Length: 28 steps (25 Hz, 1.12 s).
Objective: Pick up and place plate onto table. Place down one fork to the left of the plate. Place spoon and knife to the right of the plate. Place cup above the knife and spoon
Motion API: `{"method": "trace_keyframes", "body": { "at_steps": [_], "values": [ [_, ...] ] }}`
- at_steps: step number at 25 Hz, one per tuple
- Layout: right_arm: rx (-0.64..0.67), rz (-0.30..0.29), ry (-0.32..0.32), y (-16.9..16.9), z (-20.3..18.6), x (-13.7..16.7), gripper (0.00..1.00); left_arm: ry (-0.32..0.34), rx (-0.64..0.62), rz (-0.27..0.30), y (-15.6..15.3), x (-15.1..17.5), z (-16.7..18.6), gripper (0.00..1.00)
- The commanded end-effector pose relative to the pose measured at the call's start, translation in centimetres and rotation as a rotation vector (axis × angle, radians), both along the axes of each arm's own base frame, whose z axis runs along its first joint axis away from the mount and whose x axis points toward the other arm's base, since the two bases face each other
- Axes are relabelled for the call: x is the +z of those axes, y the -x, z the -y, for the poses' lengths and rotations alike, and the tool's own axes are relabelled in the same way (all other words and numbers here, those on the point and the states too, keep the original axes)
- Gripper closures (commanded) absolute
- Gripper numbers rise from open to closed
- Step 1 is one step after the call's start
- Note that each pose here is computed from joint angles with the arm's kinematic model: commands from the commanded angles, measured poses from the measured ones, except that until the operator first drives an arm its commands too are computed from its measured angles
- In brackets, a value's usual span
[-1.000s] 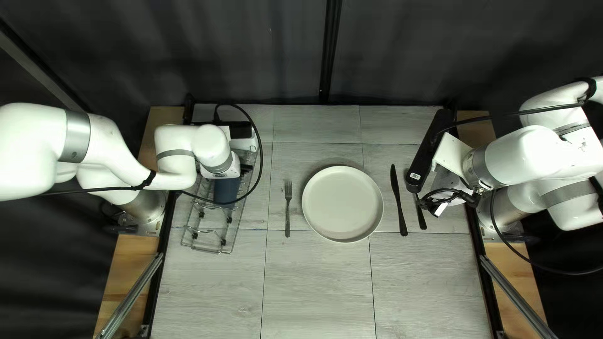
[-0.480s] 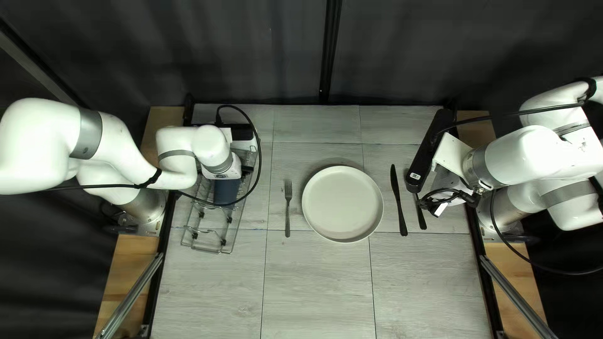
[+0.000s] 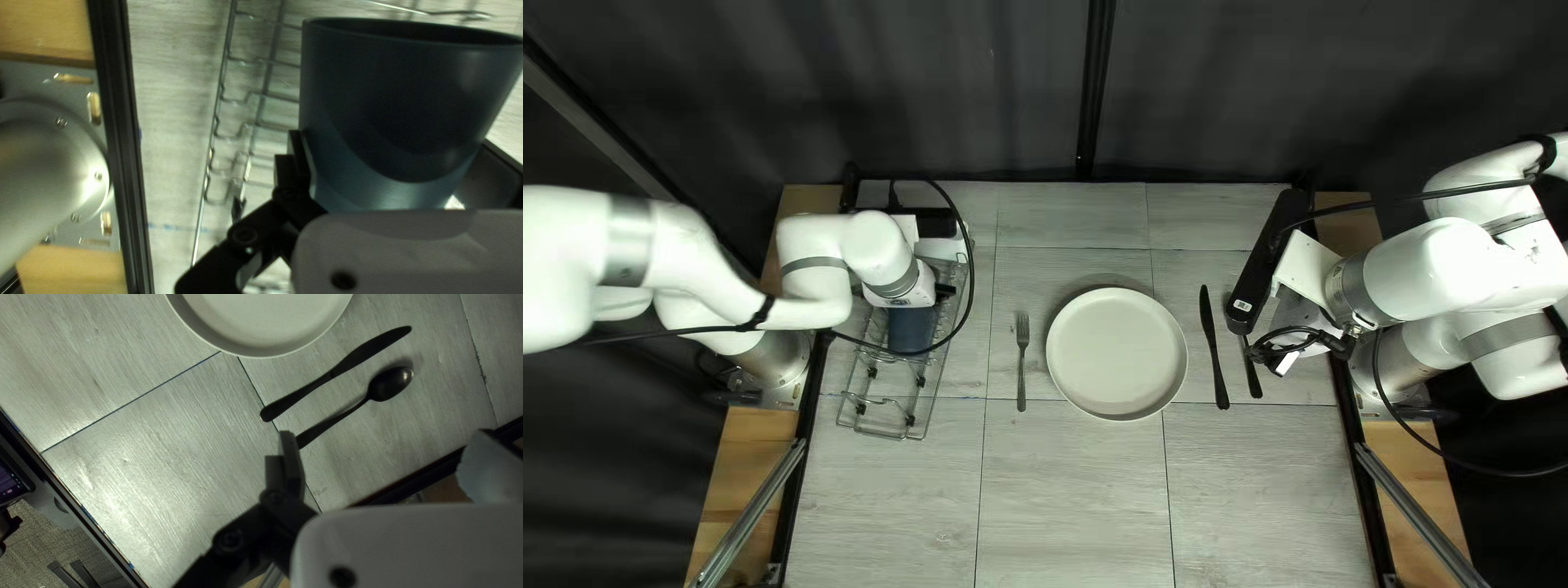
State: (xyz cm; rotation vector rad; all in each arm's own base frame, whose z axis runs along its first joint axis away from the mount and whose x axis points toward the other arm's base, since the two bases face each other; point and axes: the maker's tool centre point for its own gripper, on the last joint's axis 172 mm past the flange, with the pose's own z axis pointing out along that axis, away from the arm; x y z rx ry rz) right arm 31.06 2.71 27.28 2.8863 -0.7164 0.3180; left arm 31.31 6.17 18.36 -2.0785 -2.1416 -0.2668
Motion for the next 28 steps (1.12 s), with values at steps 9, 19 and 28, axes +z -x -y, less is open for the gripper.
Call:
{"method": "trace_keyframes", "body": {
  "at_steps": [9, 19, 28],
  "values": [
    [0.0, 0.0, 0.0, 0.0, 0.0, 0.0, 0.0, -0.083, -0.149, 0.154, -18.6, -0.1, 2.2, 1.0],
    [0.0, 0.0, 0.0, 0.0, 0.0, 0.0, 0.0, -0.041, -0.235, 0.213, -24.5, -6.2, 0.9, 1.0],
    [0.0, 0.0, 0.0, 0.0, 0.0, 0.0, 0.0, 0.0, -0.274, 0.219, -26.0, -10.0, 1.1, 1.0]
  ]
}}
